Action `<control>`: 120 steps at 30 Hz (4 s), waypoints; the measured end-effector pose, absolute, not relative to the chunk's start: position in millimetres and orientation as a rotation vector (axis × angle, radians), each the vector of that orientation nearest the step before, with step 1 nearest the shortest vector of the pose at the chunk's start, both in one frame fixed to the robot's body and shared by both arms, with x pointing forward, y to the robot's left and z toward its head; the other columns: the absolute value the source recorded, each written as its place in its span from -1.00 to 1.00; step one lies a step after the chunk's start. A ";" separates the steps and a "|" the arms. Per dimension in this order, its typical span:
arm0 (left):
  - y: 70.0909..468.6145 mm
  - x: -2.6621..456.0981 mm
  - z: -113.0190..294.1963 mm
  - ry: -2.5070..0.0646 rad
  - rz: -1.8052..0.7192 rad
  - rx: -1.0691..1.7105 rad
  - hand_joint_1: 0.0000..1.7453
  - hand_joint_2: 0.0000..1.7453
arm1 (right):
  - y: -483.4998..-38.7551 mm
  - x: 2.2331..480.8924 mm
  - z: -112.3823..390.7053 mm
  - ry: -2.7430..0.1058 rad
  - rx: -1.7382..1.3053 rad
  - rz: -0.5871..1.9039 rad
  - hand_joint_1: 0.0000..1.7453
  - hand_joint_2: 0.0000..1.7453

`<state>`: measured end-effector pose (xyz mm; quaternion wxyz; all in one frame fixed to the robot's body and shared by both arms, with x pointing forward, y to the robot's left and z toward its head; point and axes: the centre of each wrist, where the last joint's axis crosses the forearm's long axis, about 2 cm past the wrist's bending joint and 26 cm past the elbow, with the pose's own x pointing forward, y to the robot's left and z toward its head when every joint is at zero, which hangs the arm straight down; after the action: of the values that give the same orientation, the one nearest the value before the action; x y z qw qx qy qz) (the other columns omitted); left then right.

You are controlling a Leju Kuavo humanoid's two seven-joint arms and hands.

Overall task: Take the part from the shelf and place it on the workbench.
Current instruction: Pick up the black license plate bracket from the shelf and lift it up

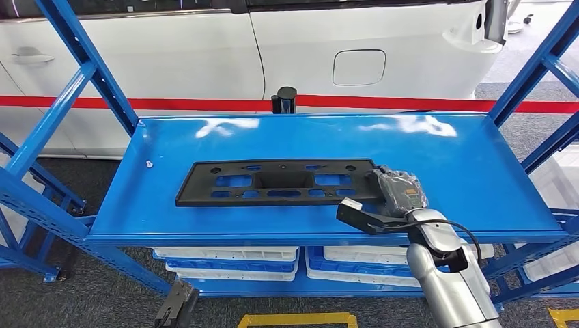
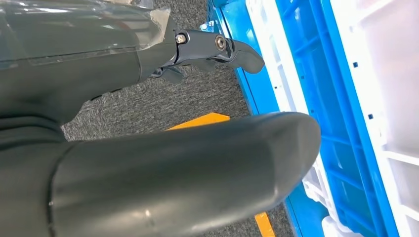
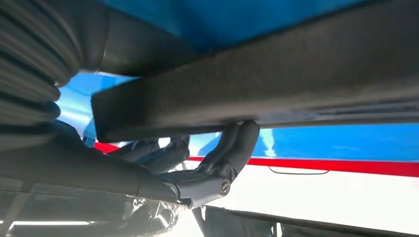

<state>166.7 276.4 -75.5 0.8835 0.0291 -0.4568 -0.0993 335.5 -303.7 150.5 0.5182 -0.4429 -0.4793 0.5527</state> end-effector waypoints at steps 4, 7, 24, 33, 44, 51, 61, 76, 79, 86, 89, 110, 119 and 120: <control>277.1 166.5 -75.5 -0.950 -0.211 0.063 -1.00 -1.00 | -304.1 335.8 150.7 -1.147 -1.064 1.321 0.88 1.00; 277.8 166.7 -75.4 -0.950 -0.218 0.064 -1.00 -1.00 | -304.6 335.1 150.1 -1.143 -1.063 1.315 0.88 1.00; 281.7 157.1 -78.8 -0.964 -0.252 0.074 -1.00 -1.00 | -305.4 311.5 139.8 -1.212 -1.194 1.308 -1.00 1.00; 279.3 152.7 -80.2 -0.966 -0.248 0.083 -1.00 -1.00 | -286.7 307.3 147.2 -1.340 -1.415 1.337 -1.00 1.00; 277.5 149.8 -81.1 -0.955 -0.248 0.083 -1.00 -1.00 | -270.5 307.1 150.4 -1.412 -1.483 1.330 -1.00 1.00; 277.3 149.3 -81.1 -0.953 -0.258 0.082 -1.00 -1.00 | -259.3 309.2 154.0 -1.463 -1.442 1.335 0.86 1.00; 277.4 150.4 -80.4 -0.953 -0.268 0.085 -1.00 -1.00 | -251.4 311.3 157.5 -1.498 -1.411 1.327 0.94 1.00; 277.6 149.9 -80.3 -0.949 -0.284 0.084 -1.00 -1.00 | -253.3 312.6 162.7 -1.532 -1.386 1.291 1.00 1.00; 278.1 149.5 -80.5 -0.949 -0.279 0.087 -1.00 -1.00 | -256.4 313.2 165.5 -1.552 -1.388 1.257 1.00 1.00; 278.3 147.9 -80.9 -0.963 -0.269 0.090 -1.00 -1.00 | -261.5 311.2 171.8 -1.669 -1.292 1.095 1.00 1.00; 279.2 145.0 -81.8 -0.974 -0.260 0.088 -1.00 0.50 | -266.7 307.7 185.7 -1.800 -1.236 0.899 1.00 1.00; 279.3 140.2 -82.7 -1.003 -0.237 0.154 -1.00 0.00 | -315.0 240.0 273.9 -2.290 -1.494 0.315 1.00 1.00; 280.0 142.5 -80.3 -0.993 -0.142 0.189 -1.00 1.00 | -329.8 228.3 290.5 -2.444 -1.624 0.222 1.00 1.00; 280.4 142.5 -79.8 -0.992 -0.131 0.200 -1.00 1.00 | -330.7 227.6 291.3 -2.454 -1.632 0.213 1.00 1.00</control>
<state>142.5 280.4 -79.8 0.8725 0.0959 -0.4749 -0.0625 227.6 -330.7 291.3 0.0933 -0.5500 -0.8268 0.0719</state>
